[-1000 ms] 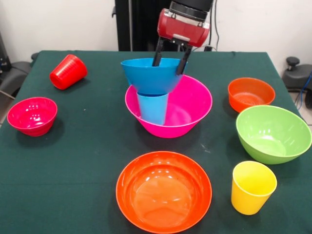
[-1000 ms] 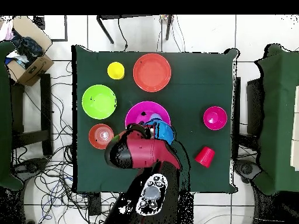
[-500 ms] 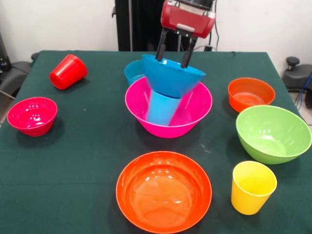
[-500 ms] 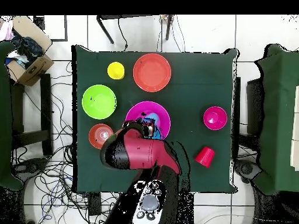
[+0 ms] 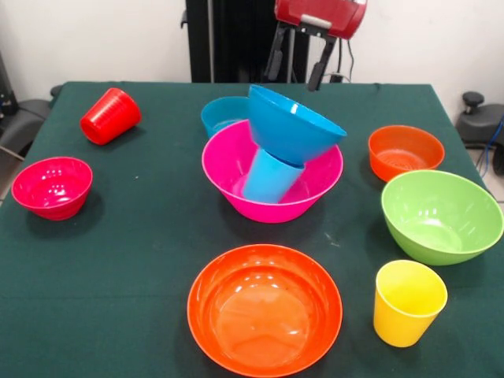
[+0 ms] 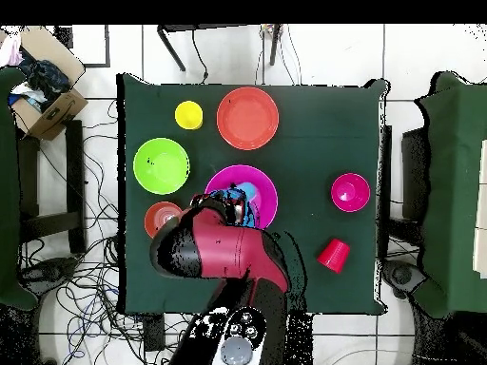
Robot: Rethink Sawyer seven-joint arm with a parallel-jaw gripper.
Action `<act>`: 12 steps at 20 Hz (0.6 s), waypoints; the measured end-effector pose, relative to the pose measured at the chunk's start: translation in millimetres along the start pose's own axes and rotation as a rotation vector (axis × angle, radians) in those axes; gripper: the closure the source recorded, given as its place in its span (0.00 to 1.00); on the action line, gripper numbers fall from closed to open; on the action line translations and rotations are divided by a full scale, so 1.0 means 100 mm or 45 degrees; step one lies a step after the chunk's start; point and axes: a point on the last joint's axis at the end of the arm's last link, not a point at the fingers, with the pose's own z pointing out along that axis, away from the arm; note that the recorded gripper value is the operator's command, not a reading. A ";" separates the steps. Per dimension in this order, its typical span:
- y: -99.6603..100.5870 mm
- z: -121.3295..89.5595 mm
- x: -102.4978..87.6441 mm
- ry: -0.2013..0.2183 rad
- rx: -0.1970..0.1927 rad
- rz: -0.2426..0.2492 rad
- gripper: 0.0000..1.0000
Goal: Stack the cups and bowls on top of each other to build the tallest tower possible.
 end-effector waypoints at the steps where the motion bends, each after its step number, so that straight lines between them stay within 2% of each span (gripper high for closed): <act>1: 0.00 -0.02 -0.01 0.002 -0.001 0.005 0.00; 8: -0.01 -0.12 -0.17 -0.016 -0.038 0.075 0.00; 10: -0.02 -0.12 -0.23 -0.016 -0.060 0.118 0.00; 12: -0.01 -0.11 -0.25 -0.012 -0.071 0.135 0.00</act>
